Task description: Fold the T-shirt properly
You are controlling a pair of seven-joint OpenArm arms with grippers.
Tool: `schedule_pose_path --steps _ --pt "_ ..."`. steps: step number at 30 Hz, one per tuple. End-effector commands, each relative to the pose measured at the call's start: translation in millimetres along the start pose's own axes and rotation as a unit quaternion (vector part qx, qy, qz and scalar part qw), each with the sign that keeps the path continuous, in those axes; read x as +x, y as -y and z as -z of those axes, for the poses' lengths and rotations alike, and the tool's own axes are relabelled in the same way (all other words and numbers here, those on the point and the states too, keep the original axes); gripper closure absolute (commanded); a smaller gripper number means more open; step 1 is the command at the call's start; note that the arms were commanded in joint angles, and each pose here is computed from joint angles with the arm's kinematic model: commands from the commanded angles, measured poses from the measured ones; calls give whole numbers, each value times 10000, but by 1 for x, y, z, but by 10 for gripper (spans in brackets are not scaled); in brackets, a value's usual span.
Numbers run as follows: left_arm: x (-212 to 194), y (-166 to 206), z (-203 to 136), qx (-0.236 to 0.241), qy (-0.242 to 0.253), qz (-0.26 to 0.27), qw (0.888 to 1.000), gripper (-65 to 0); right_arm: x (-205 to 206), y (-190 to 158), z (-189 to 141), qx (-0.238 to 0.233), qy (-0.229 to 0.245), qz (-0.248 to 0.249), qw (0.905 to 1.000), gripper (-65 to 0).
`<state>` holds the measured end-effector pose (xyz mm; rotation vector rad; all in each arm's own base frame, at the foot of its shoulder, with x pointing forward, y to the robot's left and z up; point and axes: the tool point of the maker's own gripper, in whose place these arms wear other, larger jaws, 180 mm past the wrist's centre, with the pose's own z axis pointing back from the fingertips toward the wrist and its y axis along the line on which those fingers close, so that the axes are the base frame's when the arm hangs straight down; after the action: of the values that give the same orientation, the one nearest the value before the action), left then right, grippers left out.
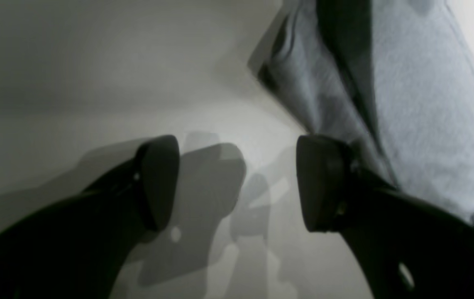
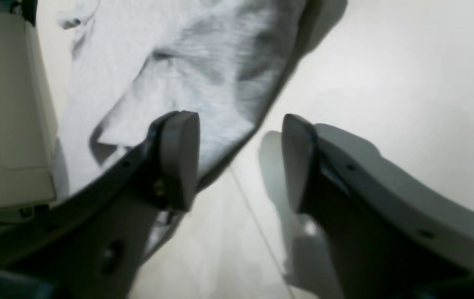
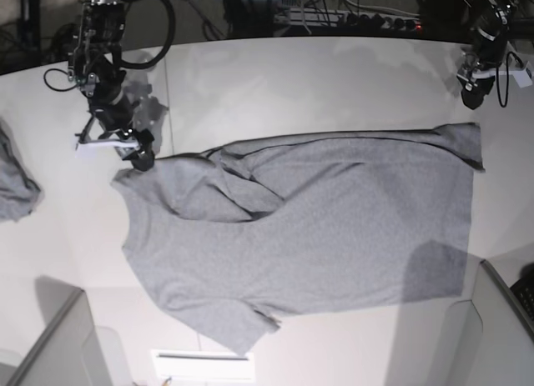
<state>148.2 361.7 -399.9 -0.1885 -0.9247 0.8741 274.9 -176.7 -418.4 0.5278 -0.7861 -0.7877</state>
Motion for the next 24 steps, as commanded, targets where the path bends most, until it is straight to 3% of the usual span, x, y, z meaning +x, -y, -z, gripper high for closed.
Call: schedule_pose_path --steps 1,18,24 --pt "20 9 0 -149 291 119 9994 -426 10 -8 0 146 125 -44 9998 -357" --pt "41 30 50 -488 417 -404 9971 -426 17 -16 4 230 193 -70 9995 -374" --pt "36 31 60 -222 238 34 9995 -425 25 -22 9 288 263 -76 9992 -374"
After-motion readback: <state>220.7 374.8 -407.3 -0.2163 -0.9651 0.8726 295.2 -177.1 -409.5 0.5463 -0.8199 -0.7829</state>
